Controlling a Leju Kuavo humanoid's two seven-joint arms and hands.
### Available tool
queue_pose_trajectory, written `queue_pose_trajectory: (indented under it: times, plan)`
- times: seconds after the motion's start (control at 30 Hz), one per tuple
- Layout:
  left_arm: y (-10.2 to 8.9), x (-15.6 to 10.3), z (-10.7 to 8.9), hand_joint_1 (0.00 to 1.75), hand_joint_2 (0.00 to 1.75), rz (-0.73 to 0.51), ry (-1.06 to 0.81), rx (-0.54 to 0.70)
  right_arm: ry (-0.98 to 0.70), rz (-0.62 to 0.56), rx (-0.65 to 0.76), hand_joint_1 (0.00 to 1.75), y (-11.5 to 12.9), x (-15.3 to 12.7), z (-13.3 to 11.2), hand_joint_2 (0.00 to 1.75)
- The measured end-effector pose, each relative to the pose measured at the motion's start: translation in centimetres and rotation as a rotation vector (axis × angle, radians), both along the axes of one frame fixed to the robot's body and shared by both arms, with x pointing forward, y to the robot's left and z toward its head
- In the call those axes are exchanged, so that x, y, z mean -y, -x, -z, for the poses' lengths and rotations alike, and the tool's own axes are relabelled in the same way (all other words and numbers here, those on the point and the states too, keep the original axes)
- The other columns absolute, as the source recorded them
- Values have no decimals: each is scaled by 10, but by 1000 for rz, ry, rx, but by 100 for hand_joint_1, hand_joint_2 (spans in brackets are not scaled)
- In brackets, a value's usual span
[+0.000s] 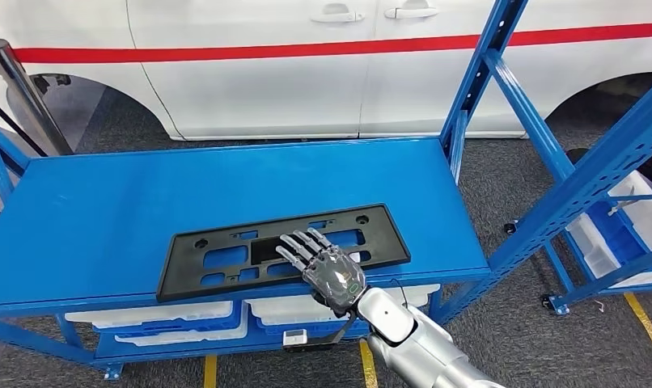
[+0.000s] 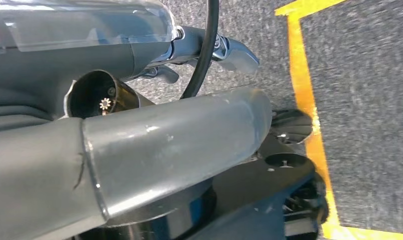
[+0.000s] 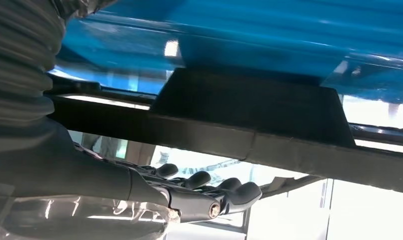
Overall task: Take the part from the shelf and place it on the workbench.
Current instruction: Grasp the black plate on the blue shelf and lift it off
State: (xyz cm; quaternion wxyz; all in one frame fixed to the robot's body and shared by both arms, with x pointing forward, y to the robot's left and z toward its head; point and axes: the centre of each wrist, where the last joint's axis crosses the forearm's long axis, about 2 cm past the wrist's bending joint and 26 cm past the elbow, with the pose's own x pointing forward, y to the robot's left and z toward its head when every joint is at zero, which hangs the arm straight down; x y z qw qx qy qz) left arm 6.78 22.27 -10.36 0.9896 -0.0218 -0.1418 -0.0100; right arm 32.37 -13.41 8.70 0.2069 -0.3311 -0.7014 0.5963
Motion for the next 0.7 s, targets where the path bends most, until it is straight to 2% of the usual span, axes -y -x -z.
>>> queue_pose_trajectory:
  times: [0.13,0.3,0.6,0.7]
  plan:
    - [0,0,0,0,0,2,13,13,27,-14,-22,0,1,-3,0,175]
    - [1,0,0,0,0,-6,21,26,118,-41,-121,0,2,-6,2,175]
    - [4,0,1,0,0,-6,18,26,107,-65,-137,0,7,-9,-1,175]
    - [4,0,1,0,0,-6,18,25,107,-68,-133,24,8,-9,-2,175]
